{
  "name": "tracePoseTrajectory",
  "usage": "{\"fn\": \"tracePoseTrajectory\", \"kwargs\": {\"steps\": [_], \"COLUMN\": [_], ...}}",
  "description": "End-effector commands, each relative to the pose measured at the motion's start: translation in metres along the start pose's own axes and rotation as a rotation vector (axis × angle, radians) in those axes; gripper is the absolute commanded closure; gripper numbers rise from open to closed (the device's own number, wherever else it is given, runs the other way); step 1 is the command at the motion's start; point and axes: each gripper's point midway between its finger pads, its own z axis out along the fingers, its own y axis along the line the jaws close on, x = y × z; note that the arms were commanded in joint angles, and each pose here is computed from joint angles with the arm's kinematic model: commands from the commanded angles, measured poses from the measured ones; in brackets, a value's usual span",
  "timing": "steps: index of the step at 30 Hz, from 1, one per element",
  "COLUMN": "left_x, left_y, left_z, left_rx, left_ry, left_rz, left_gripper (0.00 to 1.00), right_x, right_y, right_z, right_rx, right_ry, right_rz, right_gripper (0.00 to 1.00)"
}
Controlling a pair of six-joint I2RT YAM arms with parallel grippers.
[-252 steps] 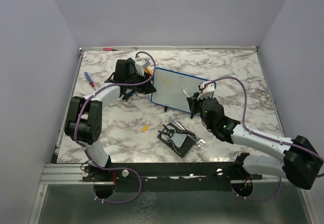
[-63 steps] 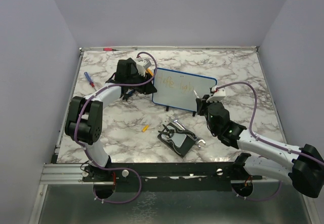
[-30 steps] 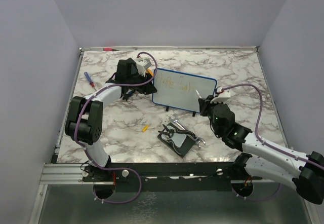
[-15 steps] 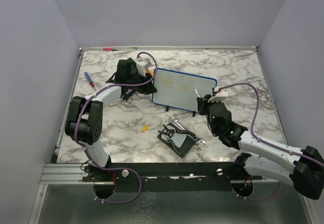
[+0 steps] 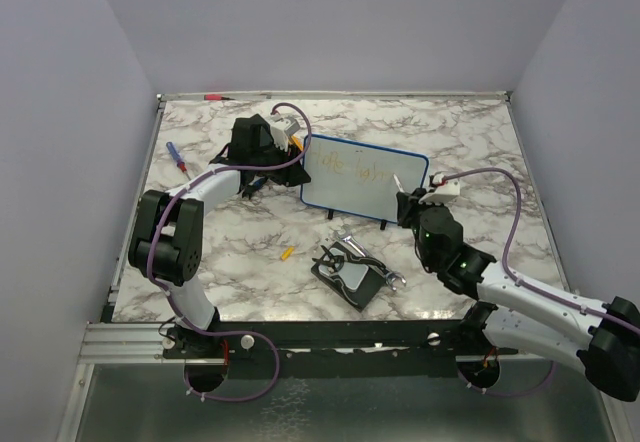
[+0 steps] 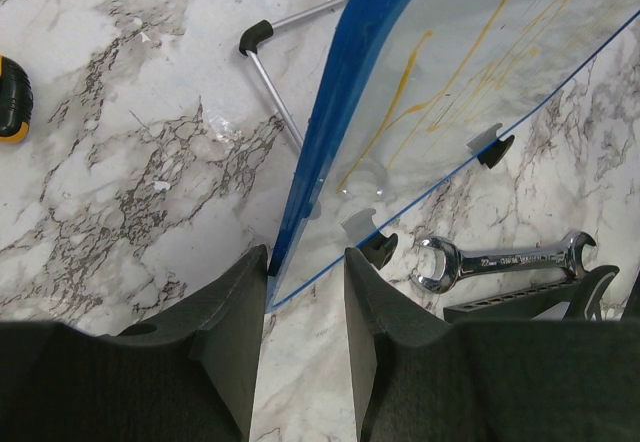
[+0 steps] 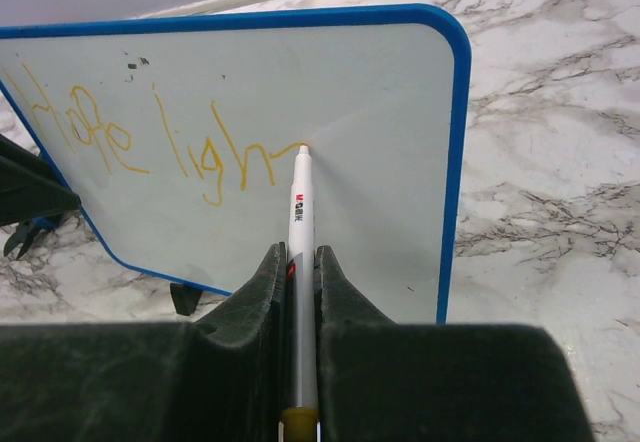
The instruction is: Write a sentence on the whiteboard
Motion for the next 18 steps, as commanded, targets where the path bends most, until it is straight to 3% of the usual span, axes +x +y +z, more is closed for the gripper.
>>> {"fn": "tracePoseTrajectory", "kwargs": {"steps": [1,8,18], "left_x": [-0.008,-0.008,-0.008], "left_y": [-0.004,-0.004,-0.004], "left_z": [0.000,0.000,0.000], "left_rx": [0.000,-0.003,-0.003], "left_ry": [-0.015,-0.015,-0.014], "left_rz": [0.029,0.032,0.031], "left_gripper": [0.63,0.63,0.63], "right_x": [0.010,-0.006,-0.025], "right_y": [-0.014,0.006,0.011], "right_z": [-0.002,-0.005,0.004], "right_rx": [0.047,-0.073,-0.047], "right_ry": [0.021,-0.018,-0.072], "right_rz": [-0.022,-0.053,-0.075], "right_gripper": [1.00,1.00,1.00]}}
